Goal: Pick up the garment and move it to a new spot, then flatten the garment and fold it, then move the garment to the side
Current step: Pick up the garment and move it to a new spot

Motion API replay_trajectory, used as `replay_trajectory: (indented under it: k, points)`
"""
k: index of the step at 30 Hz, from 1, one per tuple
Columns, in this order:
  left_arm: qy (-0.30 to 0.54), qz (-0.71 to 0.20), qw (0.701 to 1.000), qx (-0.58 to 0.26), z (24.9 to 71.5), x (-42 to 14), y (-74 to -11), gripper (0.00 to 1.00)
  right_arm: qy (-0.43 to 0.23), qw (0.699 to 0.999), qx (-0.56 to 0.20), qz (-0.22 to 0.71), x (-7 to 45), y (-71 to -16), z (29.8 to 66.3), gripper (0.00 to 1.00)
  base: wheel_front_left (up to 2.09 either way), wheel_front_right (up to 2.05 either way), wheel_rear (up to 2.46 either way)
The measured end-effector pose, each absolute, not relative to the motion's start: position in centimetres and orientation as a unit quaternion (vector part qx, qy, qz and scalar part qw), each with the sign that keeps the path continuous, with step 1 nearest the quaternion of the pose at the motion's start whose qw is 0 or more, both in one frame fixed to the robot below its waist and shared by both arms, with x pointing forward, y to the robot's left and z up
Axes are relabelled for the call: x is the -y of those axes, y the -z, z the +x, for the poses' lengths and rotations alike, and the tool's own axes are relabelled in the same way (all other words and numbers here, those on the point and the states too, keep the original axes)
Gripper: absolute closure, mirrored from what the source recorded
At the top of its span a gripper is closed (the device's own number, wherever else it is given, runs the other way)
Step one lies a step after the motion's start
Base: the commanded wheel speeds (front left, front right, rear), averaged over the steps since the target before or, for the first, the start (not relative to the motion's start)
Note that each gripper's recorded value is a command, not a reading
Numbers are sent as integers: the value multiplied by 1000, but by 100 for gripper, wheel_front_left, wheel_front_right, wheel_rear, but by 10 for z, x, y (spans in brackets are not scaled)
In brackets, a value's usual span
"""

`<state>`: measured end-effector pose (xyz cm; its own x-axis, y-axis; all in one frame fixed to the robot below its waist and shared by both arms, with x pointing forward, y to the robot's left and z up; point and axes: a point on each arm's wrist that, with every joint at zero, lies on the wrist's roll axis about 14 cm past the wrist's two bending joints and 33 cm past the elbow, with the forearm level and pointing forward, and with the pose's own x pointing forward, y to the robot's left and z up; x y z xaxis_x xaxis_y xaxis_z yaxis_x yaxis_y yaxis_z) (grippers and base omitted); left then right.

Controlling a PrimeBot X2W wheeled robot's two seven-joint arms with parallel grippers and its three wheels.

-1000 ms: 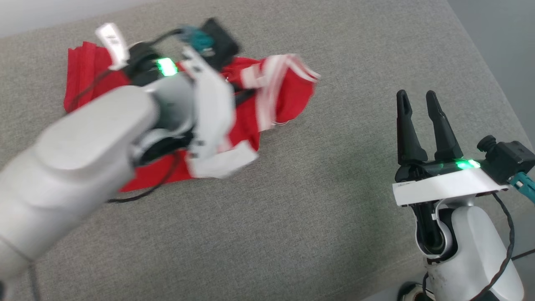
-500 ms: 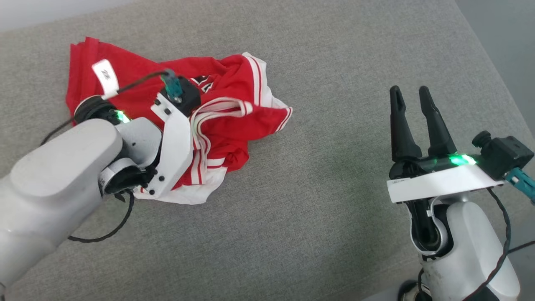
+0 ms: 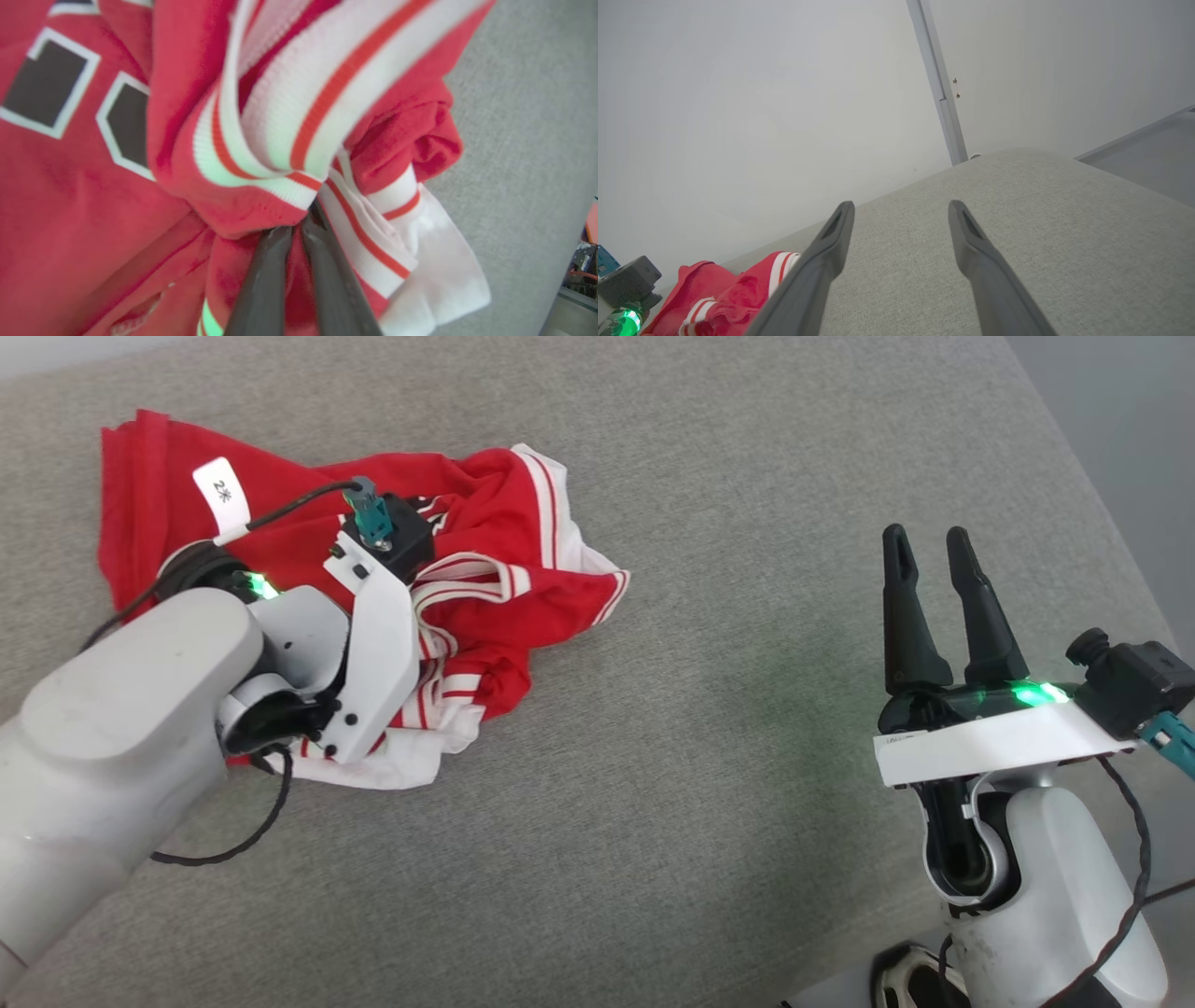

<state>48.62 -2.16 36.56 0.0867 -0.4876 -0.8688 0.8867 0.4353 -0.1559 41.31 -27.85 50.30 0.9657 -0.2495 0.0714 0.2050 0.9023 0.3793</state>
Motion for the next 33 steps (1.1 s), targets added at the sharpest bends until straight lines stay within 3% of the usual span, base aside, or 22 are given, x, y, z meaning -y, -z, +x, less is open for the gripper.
replay_trajectory:
  k: [1, 2, 3, 4, 10, 14, 18, 22, 29, 33]
  points:
    - [488, 210, 710, -463, 487, 22, -367, 84, 116, 974, 59, 187, 278, -503, 413, 0, 0, 0, 0]
    - [488, 207, 714, -458, 486, 22, -369, 60, 115, 974, 59, 187, 277, -503, 413, 0, 0, 0, 0]
    - [487, 205, 717, -454, 486, 22, -371, 48, 112, 974, 59, 186, 275, -503, 414, 0, 0, 0, 0]
    - [488, 202, 723, -444, 486, 22, -375, 1, 109, 975, 59, 184, 273, -503, 415, 0, 0, 0, 0]
    - [486, 151, 779, -366, 492, 23, -413, 0, 80, 981, 67, 166, 256, -512, 421, 0, 0, 0, 0]
    - [474, 61, 835, -271, 498, 24, -466, 0, 56, 984, 73, 154, 241, -520, 424, 0, 0, 0, 0]
    - [441, -18, 870, -220, 491, 5, -487, 0, 35, 986, 75, 147, 226, -523, 424, 0, 0, 0, 0]
    - [358, -115, 910, -174, 487, -39, -493, 0, 20, 987, 71, 139, 218, -523, 421, 0, 0, 0, 0]
    - [213, -159, 946, -184, 447, -123, -453, 0, -4, 989, 64, 131, 204, -520, 416, 0, 0, 0, 0]
    - [137, -187, 963, -137, 439, -169, -469, 0, -21, 990, 62, 124, 193, -521, 414, 0, 0, 0, 0]
